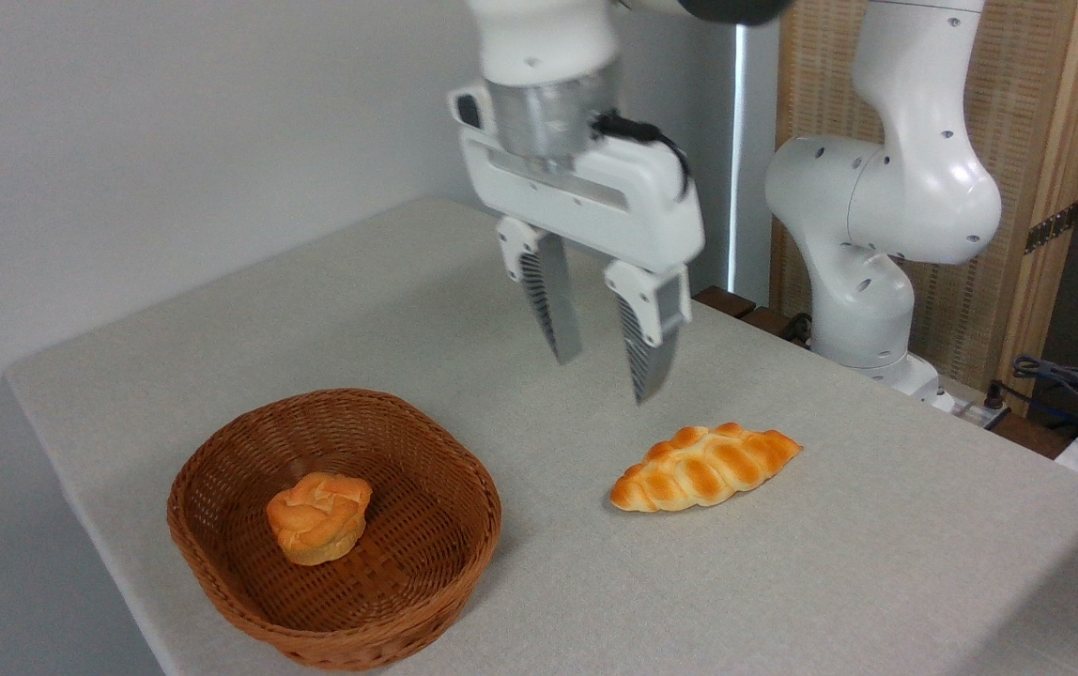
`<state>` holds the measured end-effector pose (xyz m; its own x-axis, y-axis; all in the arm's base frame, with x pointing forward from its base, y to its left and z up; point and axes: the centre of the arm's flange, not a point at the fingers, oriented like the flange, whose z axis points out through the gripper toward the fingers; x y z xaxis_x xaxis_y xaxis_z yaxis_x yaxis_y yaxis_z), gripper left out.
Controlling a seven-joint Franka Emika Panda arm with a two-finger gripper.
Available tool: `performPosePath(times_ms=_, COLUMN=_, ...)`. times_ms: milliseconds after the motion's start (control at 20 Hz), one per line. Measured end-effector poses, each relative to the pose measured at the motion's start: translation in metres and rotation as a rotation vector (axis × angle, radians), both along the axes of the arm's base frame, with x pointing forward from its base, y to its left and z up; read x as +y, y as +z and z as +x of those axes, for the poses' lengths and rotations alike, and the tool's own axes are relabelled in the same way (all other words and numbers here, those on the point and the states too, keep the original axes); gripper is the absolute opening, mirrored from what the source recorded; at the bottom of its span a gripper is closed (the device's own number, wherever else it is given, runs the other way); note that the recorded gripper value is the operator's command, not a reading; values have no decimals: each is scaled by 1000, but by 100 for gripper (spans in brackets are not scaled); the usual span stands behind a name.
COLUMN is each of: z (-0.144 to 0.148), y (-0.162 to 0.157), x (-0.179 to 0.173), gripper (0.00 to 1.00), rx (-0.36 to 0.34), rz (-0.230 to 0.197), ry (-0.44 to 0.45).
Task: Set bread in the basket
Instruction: 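Move the open gripper over the braided bread roll and lower it, then close the gripper around the middle of the braided roll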
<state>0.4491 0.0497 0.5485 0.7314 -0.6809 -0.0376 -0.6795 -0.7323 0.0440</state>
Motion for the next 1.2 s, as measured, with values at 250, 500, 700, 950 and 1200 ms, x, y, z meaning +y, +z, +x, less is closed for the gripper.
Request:
performPosePath(times_ms=250, z=-33, y=-43, x=-2, gripper=100, rx=-14, rz=-9, ry=-168)
performPosePath(times_ms=500, z=-45, y=-69, x=2, gripper=100, rx=34, rz=-45, ry=-425)
performPosePath(times_ms=700, z=-53, y=-89, x=3, gripper=100, rx=82, rz=-45, ry=-450)
performPosePath(times_ms=950, z=-58, y=-102, x=6, gripper=100, rx=124, rz=-13, ry=-467)
performPosePath(times_ms=1200, z=-61, y=-105, x=15, gripper=100, rx=136, rz=-4, ry=-460)
